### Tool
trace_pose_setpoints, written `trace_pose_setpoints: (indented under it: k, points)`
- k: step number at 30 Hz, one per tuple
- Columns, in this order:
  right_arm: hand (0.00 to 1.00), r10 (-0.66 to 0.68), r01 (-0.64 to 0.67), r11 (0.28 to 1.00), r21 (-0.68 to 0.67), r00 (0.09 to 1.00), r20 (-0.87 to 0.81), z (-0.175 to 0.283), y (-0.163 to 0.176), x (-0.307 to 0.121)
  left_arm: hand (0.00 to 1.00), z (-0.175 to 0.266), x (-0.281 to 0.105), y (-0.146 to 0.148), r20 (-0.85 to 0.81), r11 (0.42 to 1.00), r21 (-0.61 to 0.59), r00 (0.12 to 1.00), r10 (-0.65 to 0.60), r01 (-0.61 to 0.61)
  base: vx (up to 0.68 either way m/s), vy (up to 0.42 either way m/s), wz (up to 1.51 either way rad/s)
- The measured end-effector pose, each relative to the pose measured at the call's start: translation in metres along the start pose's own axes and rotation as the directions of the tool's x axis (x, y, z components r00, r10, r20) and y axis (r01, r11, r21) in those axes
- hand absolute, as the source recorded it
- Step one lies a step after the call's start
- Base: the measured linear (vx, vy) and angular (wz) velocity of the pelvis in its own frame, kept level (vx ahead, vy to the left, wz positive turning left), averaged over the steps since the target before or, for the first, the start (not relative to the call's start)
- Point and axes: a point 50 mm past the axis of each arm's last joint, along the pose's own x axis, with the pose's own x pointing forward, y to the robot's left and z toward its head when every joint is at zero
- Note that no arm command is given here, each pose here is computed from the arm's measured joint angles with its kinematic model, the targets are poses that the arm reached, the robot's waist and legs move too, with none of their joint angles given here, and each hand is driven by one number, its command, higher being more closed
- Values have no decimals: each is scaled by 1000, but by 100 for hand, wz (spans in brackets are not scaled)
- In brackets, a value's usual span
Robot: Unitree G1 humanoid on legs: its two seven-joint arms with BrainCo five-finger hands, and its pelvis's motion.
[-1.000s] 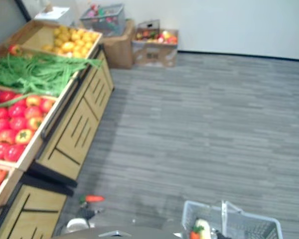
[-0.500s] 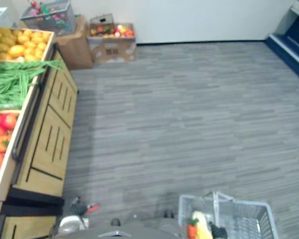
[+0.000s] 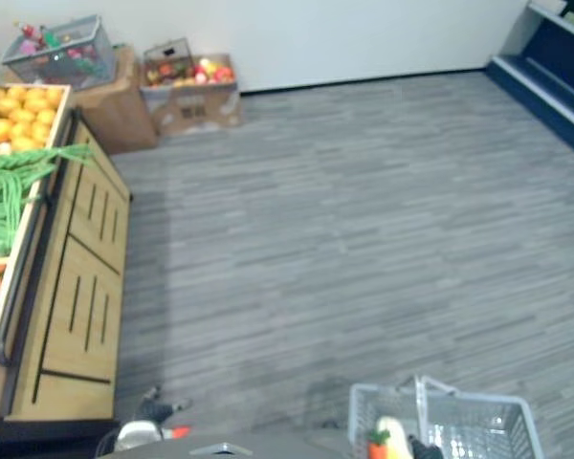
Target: Pick vegetable in the basket
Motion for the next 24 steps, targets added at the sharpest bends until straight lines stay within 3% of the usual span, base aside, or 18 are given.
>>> trace_pose_setpoints:
  k: [7, 10, 17, 24]
  points:
    - [100, 51, -50, 998, 50, 999, -8, -2, 25, -5, 0, -6, 0, 12, -2, 999, 52, 1000, 14, -14, 39, -40, 26]
    - [100, 45, -45, 999, 31, 999, 2, 3, 21, -2, 0, -7, 0, 13, -8, 999, 35, 1000, 22, -22, 89, -108, 17]
    - [100, 38, -37, 999, 24, 998, -42, -8, 17, -3, 0, -27, -7, 6, -98, 987, -153, 995, 35, -50, 9, -83, 7]
    - [100, 36, -35, 999, 20, 997, -63, -15, 15, -5, 0, -28, -8, 7, -101, 986, -156, 994, 37, -53, -70, 1, 4]
